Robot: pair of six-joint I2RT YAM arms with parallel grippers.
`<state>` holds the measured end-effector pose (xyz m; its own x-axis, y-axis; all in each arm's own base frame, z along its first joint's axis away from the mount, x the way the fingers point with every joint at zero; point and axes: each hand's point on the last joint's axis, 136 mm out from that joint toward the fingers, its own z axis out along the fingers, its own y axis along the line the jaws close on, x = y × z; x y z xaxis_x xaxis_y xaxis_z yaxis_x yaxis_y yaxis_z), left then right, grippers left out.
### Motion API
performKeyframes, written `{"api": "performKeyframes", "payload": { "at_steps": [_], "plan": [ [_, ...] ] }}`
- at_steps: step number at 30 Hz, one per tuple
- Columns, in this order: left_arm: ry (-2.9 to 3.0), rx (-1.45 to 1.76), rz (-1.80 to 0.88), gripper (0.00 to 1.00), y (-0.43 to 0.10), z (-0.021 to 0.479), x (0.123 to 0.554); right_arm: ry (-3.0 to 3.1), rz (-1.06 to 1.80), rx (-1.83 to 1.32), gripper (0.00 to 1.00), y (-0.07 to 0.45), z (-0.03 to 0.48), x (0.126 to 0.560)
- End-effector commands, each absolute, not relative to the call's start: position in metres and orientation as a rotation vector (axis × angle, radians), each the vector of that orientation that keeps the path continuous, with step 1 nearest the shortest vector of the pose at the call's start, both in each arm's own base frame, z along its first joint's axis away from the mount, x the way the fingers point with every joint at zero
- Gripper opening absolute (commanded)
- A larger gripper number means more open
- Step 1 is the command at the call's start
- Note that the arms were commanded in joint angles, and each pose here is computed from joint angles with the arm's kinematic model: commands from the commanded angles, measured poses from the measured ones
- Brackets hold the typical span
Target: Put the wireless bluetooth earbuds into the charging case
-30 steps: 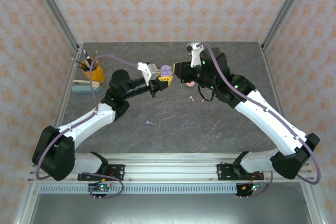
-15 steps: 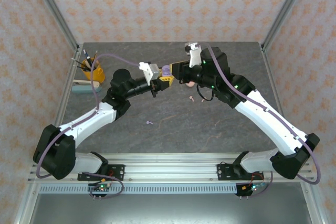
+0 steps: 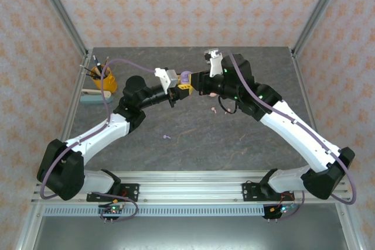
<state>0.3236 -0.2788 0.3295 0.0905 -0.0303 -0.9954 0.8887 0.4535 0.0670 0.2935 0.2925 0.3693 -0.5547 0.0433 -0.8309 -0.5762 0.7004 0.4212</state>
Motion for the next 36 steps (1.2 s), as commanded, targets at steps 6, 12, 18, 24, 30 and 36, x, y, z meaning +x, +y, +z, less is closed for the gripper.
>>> {"api": "performKeyframes", "payload": {
  "at_steps": [6,12,18,24,30,36],
  "plan": [
    [1.207,0.885,-0.824,0.00,-0.284,0.355,0.317,1.987,0.860,-0.387,0.17,0.294,0.371,0.303],
    [1.214,0.890,-0.826,0.00,-0.285,0.351,0.316,1.982,0.852,-0.373,0.17,0.293,0.373,0.306],
    [1.204,0.886,-0.816,0.00,-0.283,0.356,0.316,2.008,0.837,-0.400,0.16,0.294,0.364,0.304],
    [1.199,0.878,-0.797,0.00,-0.282,0.358,0.317,2.043,0.860,-0.471,0.16,0.299,0.353,0.295],
    [1.203,0.868,-0.786,0.00,-0.281,0.359,0.321,2.106,0.901,-0.578,0.15,0.309,0.336,0.283],
    [1.203,0.864,-0.782,0.00,-0.281,0.359,0.322,2.128,0.872,-0.566,0.18,0.307,0.329,0.287]
  ]
}}
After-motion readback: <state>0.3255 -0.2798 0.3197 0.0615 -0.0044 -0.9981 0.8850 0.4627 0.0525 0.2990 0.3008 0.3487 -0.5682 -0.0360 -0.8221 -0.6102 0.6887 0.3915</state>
